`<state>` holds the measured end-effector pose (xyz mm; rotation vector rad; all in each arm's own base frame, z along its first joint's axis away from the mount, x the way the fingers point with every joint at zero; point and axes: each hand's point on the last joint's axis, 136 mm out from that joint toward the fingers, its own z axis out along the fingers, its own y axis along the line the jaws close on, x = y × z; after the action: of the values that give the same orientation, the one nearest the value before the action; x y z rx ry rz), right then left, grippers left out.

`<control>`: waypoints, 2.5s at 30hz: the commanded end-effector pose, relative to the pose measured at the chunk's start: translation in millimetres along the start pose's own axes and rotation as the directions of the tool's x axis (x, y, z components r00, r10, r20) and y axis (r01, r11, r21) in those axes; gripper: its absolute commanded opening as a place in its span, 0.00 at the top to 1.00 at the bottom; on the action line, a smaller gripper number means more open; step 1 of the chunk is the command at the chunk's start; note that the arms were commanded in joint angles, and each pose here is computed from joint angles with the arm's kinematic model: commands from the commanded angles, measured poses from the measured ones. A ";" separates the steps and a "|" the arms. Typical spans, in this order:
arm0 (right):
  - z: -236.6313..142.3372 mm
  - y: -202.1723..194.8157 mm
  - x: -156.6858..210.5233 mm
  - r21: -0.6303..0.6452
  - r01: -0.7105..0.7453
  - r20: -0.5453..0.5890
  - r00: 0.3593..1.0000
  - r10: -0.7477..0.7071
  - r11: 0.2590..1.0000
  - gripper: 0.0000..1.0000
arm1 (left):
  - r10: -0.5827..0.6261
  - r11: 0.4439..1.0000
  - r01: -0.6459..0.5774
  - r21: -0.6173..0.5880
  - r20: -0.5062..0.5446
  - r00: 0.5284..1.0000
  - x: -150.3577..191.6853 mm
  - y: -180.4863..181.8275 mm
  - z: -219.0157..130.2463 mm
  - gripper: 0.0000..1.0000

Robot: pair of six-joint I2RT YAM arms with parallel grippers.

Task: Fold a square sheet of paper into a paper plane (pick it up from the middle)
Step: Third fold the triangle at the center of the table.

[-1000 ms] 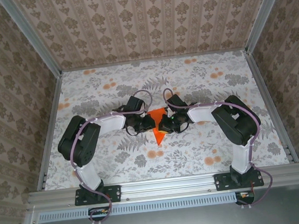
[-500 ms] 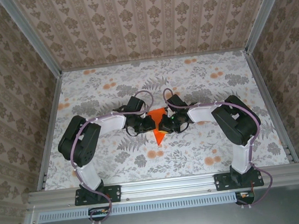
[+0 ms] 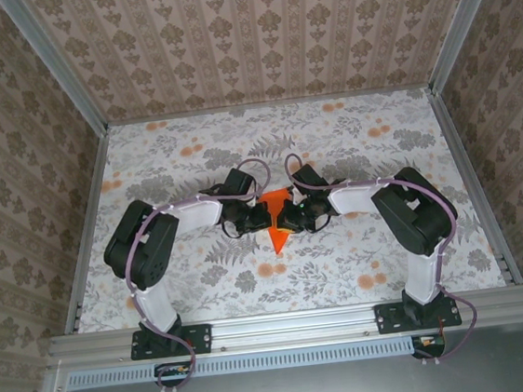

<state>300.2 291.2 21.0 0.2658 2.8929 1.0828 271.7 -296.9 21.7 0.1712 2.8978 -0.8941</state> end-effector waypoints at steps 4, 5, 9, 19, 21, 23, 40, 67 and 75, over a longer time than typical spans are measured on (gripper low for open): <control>-13.7 7.3 1.2 -0.019 0.029 0.006 1.000 -0.029 0.999 0.89 | 0.010 0.999 -0.011 -0.050 -0.011 1.000 2.3 7.3 0.1 0.99; -13.8 5.2 1.5 -0.011 0.028 0.006 1.000 -0.028 1.000 0.89 | 0.010 0.999 -0.011 -0.050 -0.008 1.000 2.0 7.1 -0.6 0.99; -13.4 -7.2 0.9 0.031 0.018 0.013 1.000 -0.019 0.999 0.89 | 0.010 0.998 -0.010 -0.056 -0.004 1.000 2.0 7.7 -2.5 1.00; -3.3 -21.8 2.0 0.057 -0.004 -0.004 1.000 0.004 0.998 0.88 | 0.005 0.998 -0.005 -0.067 0.004 1.000 1.8 8.9 -5.2 1.00; -1.8 -24.0 2.2 0.062 -0.007 -0.007 1.000 0.007 0.998 0.89 | 0.005 0.997 -0.005 -0.071 0.006 1.000 1.9 9.5 -6.0 1.00; -0.6 -25.6 1.9 0.068 -0.009 -0.008 1.000 0.010 0.998 0.89 | 0.005 0.997 -0.004 -0.076 0.009 1.000 2.0 10.3 -7.5 1.00; 2.5 -33.5 4.1 0.099 -0.015 -0.022 1.000 0.017 0.995 0.89 | -0.041 0.994 0.052 -0.098 0.114 0.993 -2.1 6.6 -39.9 0.76; -0.5 -25.5 1.8 0.080 -0.013 -0.018 1.000 0.014 0.997 0.89 | -0.084 0.995 0.086 0.046 -0.037 0.996 59.4 -29.4 10.3 0.95; -0.7 -25.7 2.1 0.081 -0.013 -0.019 1.000 0.015 0.997 0.89 | -0.100 0.995 0.102 0.018 -0.055 0.993 66.4 -20.6 17.0 0.96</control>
<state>300.3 278.6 15.1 0.2489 2.9081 1.0382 213.4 -321.5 21.0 0.0729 2.9211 -0.9640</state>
